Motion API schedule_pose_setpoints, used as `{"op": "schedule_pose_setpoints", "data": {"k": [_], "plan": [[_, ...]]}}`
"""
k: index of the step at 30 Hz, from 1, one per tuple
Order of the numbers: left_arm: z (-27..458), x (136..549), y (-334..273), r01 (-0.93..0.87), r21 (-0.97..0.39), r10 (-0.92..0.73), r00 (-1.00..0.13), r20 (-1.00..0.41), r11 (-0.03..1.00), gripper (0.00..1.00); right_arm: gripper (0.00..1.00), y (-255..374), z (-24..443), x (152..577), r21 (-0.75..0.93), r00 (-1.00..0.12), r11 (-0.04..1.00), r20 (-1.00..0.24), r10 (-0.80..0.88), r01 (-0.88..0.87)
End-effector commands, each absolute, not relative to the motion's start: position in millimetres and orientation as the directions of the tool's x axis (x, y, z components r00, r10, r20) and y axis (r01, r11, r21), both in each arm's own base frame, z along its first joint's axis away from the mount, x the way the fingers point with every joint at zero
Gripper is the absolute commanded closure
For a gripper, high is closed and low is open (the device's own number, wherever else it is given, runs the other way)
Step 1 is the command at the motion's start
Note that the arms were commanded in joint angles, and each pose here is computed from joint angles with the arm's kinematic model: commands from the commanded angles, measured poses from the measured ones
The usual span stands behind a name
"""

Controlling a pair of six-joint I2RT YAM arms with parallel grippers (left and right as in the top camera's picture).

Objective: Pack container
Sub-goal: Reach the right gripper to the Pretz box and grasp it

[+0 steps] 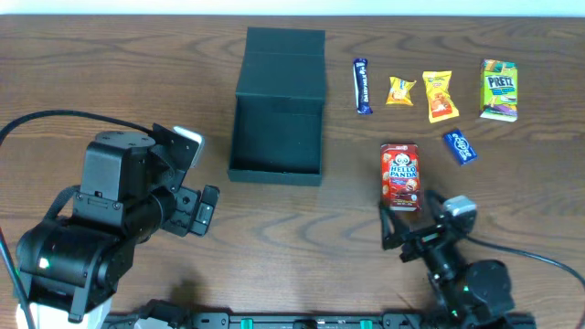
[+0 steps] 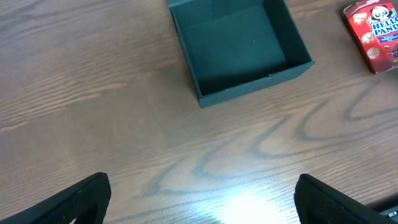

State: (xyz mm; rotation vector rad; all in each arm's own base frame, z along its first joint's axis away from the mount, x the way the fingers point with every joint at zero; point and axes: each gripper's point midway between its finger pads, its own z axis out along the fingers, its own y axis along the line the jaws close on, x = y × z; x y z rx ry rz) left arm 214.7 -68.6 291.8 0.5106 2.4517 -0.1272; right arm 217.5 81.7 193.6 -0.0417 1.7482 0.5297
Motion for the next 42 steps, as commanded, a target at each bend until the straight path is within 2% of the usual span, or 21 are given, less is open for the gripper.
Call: {"op": "schedule_pose_setpoints", "data": {"k": [1,11,21,37,42], "plan": [[290,214,-69,0.400,0.030,0.338,-0.731,-0.593,0.916,0.05,0.01,61,220,225,0.275,-0.222,0.934,-0.949,0.225,-0.228],[290,214,-69,0.400,0.030,0.338,-0.731,-0.593,0.916,0.05,0.01,14,244,288,0.137,-0.406,0.990,-0.907,0.116,-0.023],[290,214,-69,0.400,0.030,0.338,-0.731,-0.593,0.916,0.05,0.01,-74,218,358,0.082,-0.632,0.975,-0.749,0.197,0.207],[290,214,-69,0.400,0.030,0.338,-0.731,-0.593,0.916,0.05,0.01,-176,148,435,-0.007,-0.770,0.963,-0.602,0.210,0.269],[290,214,-69,0.400,0.030,0.338,-0.731,-0.593,0.916,0.05,0.01,-194,124,454,0.027,-0.792,0.963,-0.563,0.237,0.269]]}}
